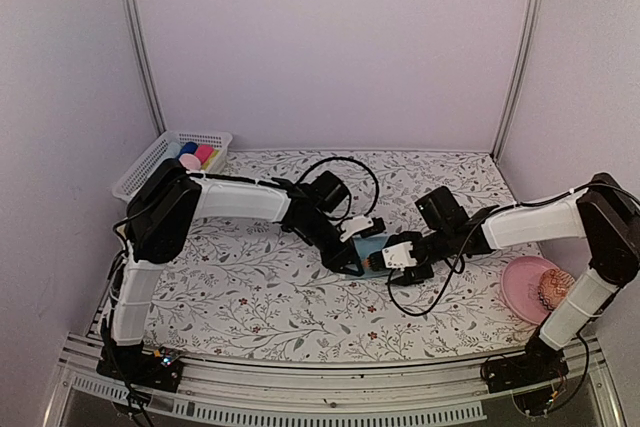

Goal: Roll the towels
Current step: Roll the towel at the center of the board.

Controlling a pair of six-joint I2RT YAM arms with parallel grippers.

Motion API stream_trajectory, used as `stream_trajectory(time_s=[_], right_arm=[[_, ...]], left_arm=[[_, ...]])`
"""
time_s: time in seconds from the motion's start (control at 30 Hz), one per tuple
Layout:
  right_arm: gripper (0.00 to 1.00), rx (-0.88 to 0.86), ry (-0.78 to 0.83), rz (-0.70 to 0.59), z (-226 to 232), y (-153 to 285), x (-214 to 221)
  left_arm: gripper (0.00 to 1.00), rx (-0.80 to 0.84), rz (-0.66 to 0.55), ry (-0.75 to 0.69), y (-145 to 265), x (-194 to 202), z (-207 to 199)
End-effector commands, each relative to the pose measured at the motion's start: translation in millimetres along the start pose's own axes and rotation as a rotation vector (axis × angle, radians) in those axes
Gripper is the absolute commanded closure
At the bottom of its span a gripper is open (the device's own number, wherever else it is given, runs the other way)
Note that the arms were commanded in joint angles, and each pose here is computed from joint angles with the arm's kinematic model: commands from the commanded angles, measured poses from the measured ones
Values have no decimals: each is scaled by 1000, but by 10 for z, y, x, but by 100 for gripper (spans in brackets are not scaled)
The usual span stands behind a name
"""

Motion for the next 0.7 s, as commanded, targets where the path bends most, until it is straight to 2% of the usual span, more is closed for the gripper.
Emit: stream_trajectory(time_s=[0.0,0.1,0.23,0.33,0.4,0.57,0.67], right_arm=[[36,90,-34,67,-137,-95,90],[40,79,-44,79,-128,-123,110],[55,57,-51,98,-121,-164,136],[62,37,-79,115,-138,-213,150],[65,22,-103,130,-143,-255,175],[74,-11,-138,146,-132,-309,202],[79,-56,-158,122,-108,-294,147]], left_arm=[[65,46,115,101,-136,360,21],[65,46,117,109,-138,376,37],[66,43,115,120,-128,384,62],[65,39,108,122,-98,369,72],[61,21,91,111,-47,324,76],[46,-53,34,61,164,201,59],[42,-117,-7,21,333,129,30]])
Point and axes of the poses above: each gripper's point midway between its finger pads, its own y axis back along the fingers, its own z axis along the line the jaws close on, x = y × z, the point moved 5 cm from there along y, back along the fingers, and after that the axes turned 4 degrees about -y, right-handed, at the moved point
